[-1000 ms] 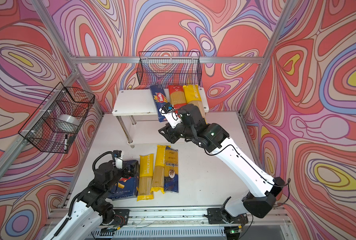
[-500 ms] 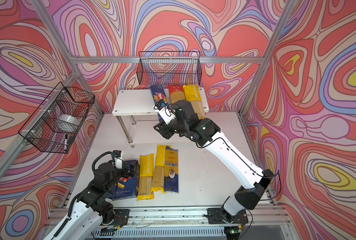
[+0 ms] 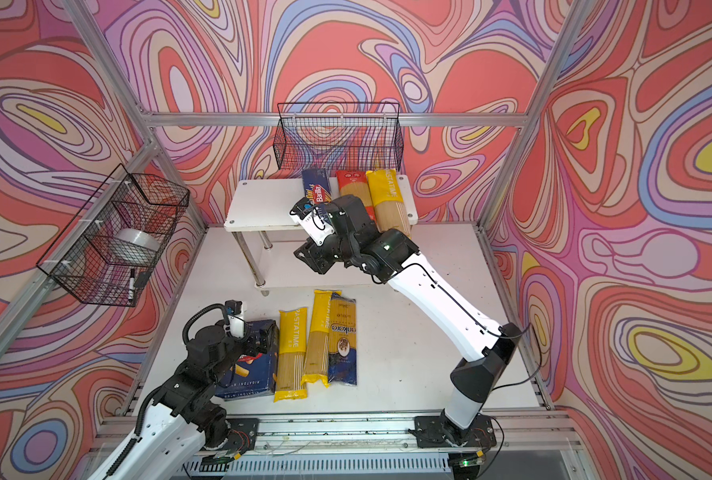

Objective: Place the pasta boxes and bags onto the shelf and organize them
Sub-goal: 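Open the right gripper and draw it back from the standing blue box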

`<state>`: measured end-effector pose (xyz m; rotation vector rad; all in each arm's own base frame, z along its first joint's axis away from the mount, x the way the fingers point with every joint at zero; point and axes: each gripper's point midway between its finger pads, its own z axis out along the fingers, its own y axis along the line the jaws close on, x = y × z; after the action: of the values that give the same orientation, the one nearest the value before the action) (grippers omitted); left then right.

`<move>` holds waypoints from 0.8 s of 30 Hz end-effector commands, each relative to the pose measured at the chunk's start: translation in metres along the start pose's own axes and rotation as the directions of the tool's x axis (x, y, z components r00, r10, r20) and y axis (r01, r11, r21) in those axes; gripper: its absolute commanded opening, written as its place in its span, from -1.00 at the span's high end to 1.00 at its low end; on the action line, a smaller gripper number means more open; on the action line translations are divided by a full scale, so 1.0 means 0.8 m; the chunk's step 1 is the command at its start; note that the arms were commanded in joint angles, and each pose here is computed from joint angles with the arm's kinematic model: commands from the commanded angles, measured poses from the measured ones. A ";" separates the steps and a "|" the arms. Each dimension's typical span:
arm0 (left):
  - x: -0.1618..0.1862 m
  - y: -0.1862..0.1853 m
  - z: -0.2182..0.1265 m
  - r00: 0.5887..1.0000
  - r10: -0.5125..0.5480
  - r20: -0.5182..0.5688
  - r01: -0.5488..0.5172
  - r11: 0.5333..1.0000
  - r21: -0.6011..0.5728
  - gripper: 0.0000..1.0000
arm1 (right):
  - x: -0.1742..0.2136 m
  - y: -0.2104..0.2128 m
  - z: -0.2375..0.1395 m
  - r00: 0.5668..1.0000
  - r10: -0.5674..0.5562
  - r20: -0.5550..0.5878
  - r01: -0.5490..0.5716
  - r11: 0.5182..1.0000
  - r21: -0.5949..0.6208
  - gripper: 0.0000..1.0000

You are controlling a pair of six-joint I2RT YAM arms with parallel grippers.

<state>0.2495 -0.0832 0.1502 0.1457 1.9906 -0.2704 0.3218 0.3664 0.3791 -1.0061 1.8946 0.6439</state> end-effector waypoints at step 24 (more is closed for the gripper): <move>-0.006 0.000 -0.005 1.000 0.009 0.010 -0.009 1.000 -0.001 -1.00 | -0.028 0.002 0.003 0.997 -0.040 0.070 0.042 0.999 -0.023 0.00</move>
<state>0.2491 -0.0831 0.1531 0.1441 1.9787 -0.2735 0.3271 0.3942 0.3746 -1.0733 1.8484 0.7002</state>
